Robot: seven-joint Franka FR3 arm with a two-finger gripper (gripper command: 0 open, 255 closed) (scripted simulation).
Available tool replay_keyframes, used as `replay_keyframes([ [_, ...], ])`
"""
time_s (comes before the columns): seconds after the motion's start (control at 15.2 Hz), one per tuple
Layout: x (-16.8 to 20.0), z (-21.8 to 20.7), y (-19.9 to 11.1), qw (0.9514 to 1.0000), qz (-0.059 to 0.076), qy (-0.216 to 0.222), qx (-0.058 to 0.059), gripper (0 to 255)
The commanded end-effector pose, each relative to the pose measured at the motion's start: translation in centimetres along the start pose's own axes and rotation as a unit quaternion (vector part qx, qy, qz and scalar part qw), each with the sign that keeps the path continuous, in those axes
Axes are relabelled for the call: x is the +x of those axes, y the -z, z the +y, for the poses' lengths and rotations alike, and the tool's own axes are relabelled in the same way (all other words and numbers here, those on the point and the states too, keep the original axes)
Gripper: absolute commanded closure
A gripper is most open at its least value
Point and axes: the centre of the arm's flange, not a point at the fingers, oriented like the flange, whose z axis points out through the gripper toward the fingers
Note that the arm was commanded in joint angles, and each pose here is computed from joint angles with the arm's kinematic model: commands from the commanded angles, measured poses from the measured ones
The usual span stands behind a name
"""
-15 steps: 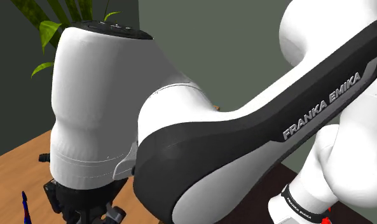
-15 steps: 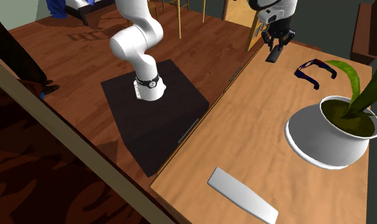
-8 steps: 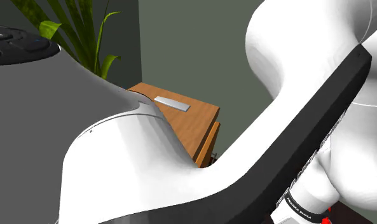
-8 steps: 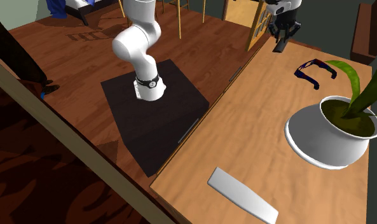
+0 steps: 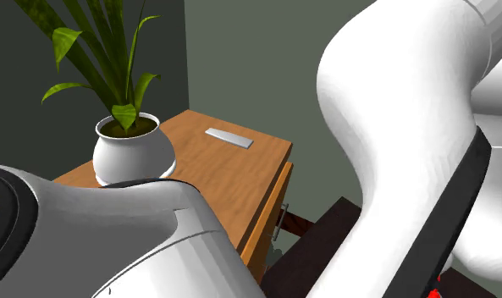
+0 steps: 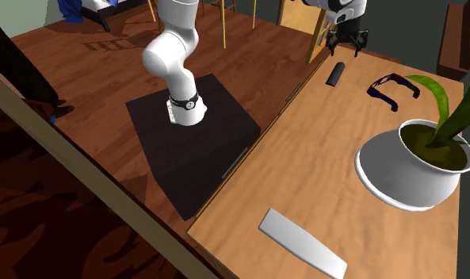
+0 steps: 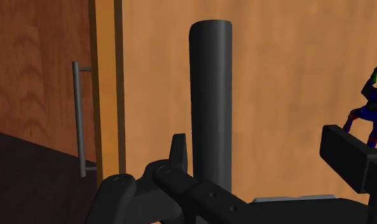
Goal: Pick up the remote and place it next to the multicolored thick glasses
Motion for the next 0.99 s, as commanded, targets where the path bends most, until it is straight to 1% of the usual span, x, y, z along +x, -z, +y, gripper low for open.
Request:
replay_keyframes([
  [0.0,0.1,0.9,-1.0,0.9998,0.017,0.009,0.008,0],
  [0.46,0.2,0.8,-5.0,0.9998,0.017,0.009,0.008,0],
  [0.92,0.2,0.8,-5.0,0.9998,0.017,0.009,0.008,0],
])
